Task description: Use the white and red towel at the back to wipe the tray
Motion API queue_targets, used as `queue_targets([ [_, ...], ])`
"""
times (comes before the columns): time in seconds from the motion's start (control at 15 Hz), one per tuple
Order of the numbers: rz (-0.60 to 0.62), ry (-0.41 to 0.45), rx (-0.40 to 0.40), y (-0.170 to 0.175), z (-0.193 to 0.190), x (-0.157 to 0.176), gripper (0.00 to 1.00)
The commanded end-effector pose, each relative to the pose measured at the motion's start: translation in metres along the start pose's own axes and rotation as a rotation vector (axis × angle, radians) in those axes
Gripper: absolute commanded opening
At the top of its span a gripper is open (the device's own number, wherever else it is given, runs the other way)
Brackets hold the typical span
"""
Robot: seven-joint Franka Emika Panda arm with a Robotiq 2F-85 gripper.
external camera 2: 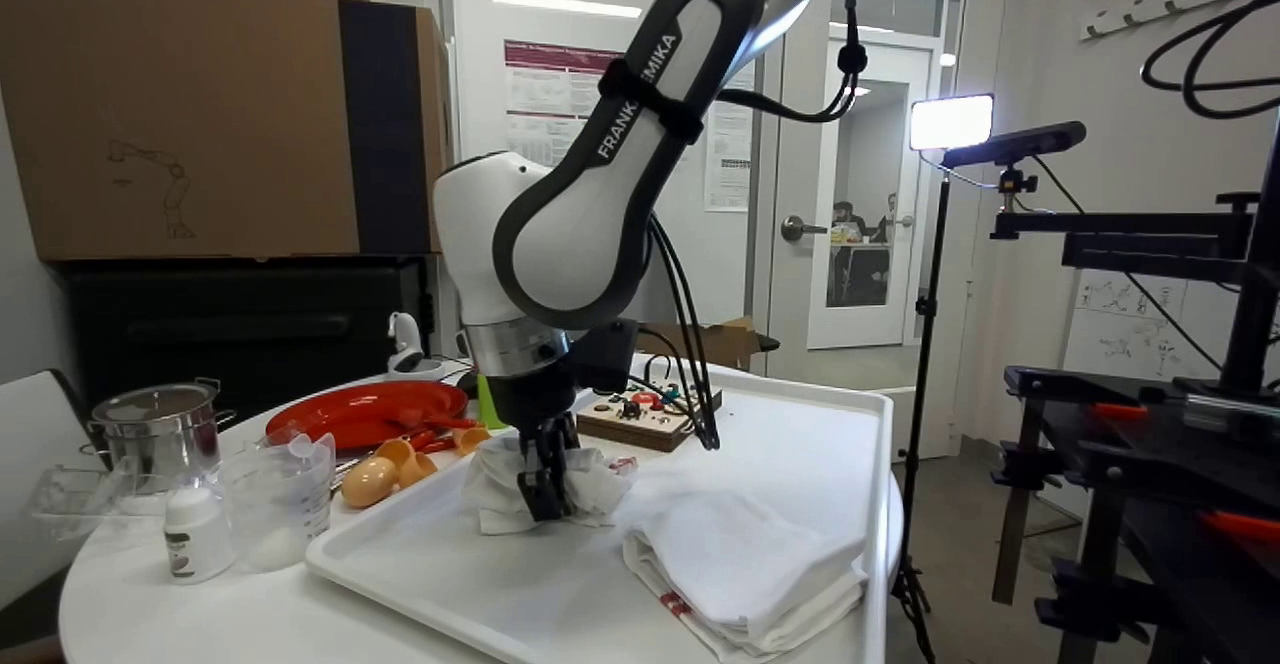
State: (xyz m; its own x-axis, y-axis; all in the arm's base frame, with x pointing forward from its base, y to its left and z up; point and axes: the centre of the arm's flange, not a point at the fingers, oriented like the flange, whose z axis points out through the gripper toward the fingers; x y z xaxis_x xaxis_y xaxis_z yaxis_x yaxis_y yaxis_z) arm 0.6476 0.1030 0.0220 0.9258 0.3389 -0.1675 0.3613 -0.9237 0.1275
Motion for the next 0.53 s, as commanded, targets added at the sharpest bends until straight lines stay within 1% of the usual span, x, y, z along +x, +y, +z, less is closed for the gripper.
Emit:
queue_targets([
  [0.0,-0.08,-0.006,-0.001,-0.007,0.0,0.011,0.0],
  [0.13,-0.124,0.005,0.036,-0.013,-0.007,0.014,0.0],
  [0.47,-0.26,0.02,0.057,-0.044,-0.022,0.021,0.0],
])
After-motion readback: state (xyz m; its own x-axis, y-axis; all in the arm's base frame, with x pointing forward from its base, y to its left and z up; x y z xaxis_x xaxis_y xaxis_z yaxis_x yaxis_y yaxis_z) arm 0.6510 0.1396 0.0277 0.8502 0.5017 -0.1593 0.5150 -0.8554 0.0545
